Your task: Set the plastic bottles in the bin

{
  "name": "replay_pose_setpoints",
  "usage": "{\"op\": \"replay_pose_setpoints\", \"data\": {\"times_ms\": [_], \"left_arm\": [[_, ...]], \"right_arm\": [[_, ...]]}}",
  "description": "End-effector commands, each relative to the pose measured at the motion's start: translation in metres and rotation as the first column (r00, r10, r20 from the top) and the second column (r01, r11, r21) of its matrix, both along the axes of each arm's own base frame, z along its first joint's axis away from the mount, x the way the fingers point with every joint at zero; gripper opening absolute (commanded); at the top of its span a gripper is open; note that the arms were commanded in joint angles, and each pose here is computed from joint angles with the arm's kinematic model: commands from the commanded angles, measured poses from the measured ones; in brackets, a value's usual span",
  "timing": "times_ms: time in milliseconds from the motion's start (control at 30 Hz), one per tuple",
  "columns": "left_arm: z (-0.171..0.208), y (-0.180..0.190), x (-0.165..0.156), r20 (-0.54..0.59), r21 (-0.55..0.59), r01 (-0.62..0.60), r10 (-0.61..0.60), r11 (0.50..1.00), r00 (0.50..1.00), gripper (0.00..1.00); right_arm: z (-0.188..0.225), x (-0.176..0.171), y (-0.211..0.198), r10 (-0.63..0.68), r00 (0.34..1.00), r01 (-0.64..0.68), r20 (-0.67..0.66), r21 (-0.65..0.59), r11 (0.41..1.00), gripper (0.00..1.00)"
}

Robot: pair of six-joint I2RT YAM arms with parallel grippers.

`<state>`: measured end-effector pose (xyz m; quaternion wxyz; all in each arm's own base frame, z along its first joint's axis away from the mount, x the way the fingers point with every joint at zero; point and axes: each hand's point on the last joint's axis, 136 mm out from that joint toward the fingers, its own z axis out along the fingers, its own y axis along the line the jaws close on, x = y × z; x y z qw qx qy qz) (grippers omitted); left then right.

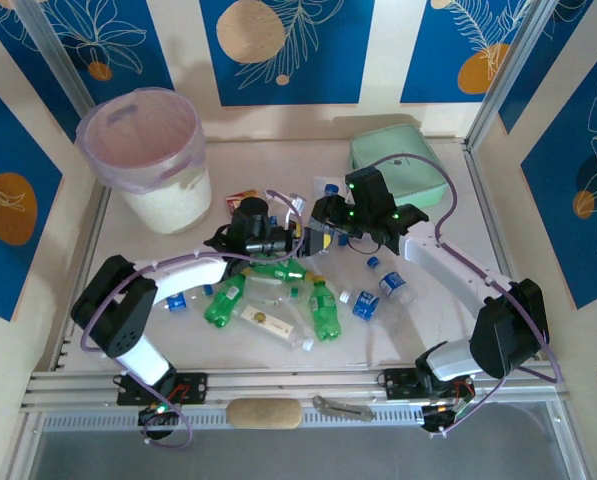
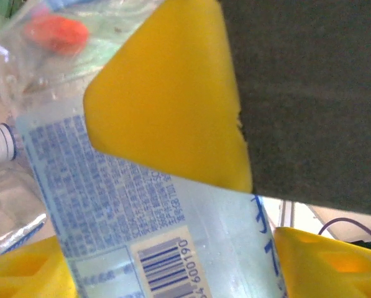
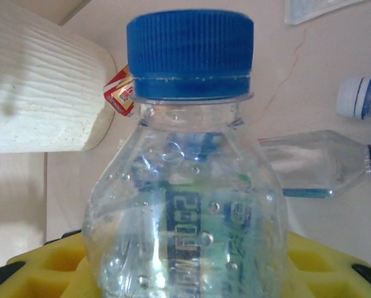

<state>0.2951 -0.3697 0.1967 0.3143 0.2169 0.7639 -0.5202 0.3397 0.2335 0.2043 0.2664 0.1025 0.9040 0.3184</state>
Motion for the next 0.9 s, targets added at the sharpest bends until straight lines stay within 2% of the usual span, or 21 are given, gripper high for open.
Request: {"op": "replay_pose_setpoints", "data": {"times_ms": [0,100,200,300,500,600,733,867], "left_arm": [[0.010,-0.008,-0.001,0.048,-0.028,0.028,-0.027,0.999,0.998,0.56],[0.008,-0.006,0.001,0.049,-0.022,0.010,-0.009,1.000,0.999,0.55],[0.004,0.002,0.007,0.049,0.004,-0.041,0.040,0.999,0.998,0.55],[-0.001,0.014,0.014,0.045,0.034,-0.109,0.108,0.993,0.993,0.55],[-0.004,0.050,0.028,0.042,0.075,-0.245,0.242,0.967,0.969,0.55],[0.004,0.069,0.031,0.075,0.103,-0.296,0.289,0.950,0.954,0.55],[0.033,0.102,0.040,0.176,0.179,-0.395,0.366,0.901,0.914,0.53],[0.086,0.139,0.057,0.252,0.183,-0.488,0.439,0.854,0.863,0.51]], "right_arm": [[0.019,-0.006,0.011,0.047,0.998,-0.048,0.032,0.051,0.998,0.45],[0.021,-0.006,0.010,0.045,0.998,-0.047,0.040,0.050,0.998,0.53],[0.028,-0.005,0.005,0.043,0.997,-0.046,0.058,0.053,0.998,0.68],[0.041,-0.001,-0.005,0.038,0.996,-0.045,0.081,0.080,0.996,0.73],[0.061,0.006,-0.034,-0.029,0.992,0.010,0.121,0.155,0.988,0.74],[0.062,0.006,-0.047,-0.069,0.987,0.047,0.142,0.155,0.987,0.74],[0.053,0.004,-0.060,-0.107,0.984,0.087,0.139,0.144,0.986,0.74],[0.042,-0.001,-0.059,-0.111,0.986,0.090,0.124,0.160,0.983,0.74]]}}
